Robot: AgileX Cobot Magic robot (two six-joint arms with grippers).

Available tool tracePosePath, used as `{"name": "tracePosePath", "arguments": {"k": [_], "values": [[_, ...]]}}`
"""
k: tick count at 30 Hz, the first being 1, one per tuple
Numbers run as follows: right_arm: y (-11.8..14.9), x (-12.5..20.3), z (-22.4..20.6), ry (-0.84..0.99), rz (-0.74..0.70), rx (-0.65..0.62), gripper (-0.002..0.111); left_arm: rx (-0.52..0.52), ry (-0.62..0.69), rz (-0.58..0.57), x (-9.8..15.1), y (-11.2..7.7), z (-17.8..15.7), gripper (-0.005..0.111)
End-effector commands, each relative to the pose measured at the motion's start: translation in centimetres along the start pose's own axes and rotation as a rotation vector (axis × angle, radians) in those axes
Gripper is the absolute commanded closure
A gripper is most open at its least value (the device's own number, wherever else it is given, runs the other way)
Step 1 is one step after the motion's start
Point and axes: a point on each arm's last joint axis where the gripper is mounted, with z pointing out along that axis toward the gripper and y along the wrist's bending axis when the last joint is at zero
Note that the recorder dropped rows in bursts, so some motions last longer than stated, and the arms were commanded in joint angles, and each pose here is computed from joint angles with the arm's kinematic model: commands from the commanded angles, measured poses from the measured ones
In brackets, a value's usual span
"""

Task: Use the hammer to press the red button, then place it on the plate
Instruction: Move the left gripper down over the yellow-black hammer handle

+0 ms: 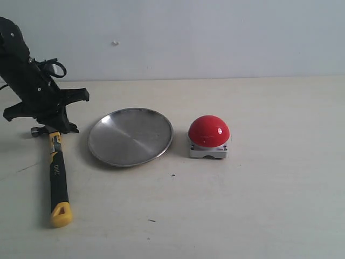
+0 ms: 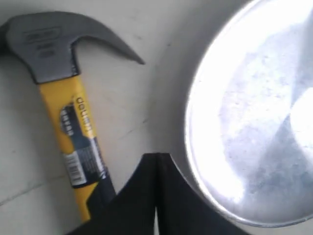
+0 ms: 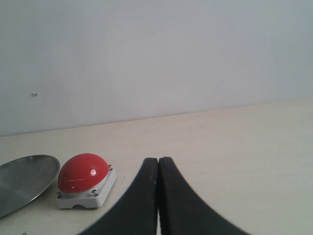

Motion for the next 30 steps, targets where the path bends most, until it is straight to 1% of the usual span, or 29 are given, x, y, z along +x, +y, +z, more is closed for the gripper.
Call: {"name": "tracePosePath", "arguments": {"k": [1,2,3,5,6,7,8,10,15,18,21,27,30], "values": [[0.0,0.1,0.0,-0.007,-0.004,0.004,0.108,0.035,-0.038,0.050,-0.5,-0.6,-0.4,0.107],[0.0,0.1,0.0,-0.007,-0.004,0.004,0.108,0.022,-0.038,0.049,-0.6,-0.6,-0.6,0.106],[0.0,0.1,0.0,-0.007,-0.004,0.004,0.108,0.000,-0.037,0.031,-0.7,-0.5,-0.8,0.103],[0.0,0.1,0.0,-0.007,-0.004,0.004,0.108,-0.046,0.003,0.009,-0.6,-0.1,-0.8,0.084],[0.0,0.1,0.0,-0.007,-0.004,0.004,0.108,-0.051,0.032,-0.011,-0.4,0.0,-0.5,0.070],[0.0,0.1,0.0,-0.007,-0.004,0.004,0.108,-0.054,0.043,-0.027,-0.3,0.1,-0.3,0.061],[0.0,0.1,0.0,-0.007,-0.004,0.004,0.108,-0.056,0.055,-0.051,-0.2,0.1,0.0,0.055],[0.0,0.1,0.0,-0.007,-0.004,0.004,0.108,-0.057,0.071,-0.092,-0.2,0.2,0.7,0.048],[0.0,0.1,0.0,-0.007,-0.004,0.004,0.108,-0.097,0.098,-0.131,-0.2,0.7,1.7,0.049],[0.0,0.1,0.0,-0.007,-0.004,0.004,0.108,-0.120,0.093,-0.141,-0.5,0.8,1.6,0.049],[0.0,0.1,0.0,-0.007,-0.004,0.004,0.108,-0.121,0.080,-0.152,-0.8,0.7,1.2,0.049],[0.0,0.1,0.0,-0.007,-0.004,0.004,0.108,-0.219,0.060,-0.182,-1.1,1.5,1.1,0.049],[-0.1,0.1,0.0,0.001,-0.004,0.006,0.108,-0.226,0.067,-0.183,-1.1,1.7,1.7,0.049]]}}
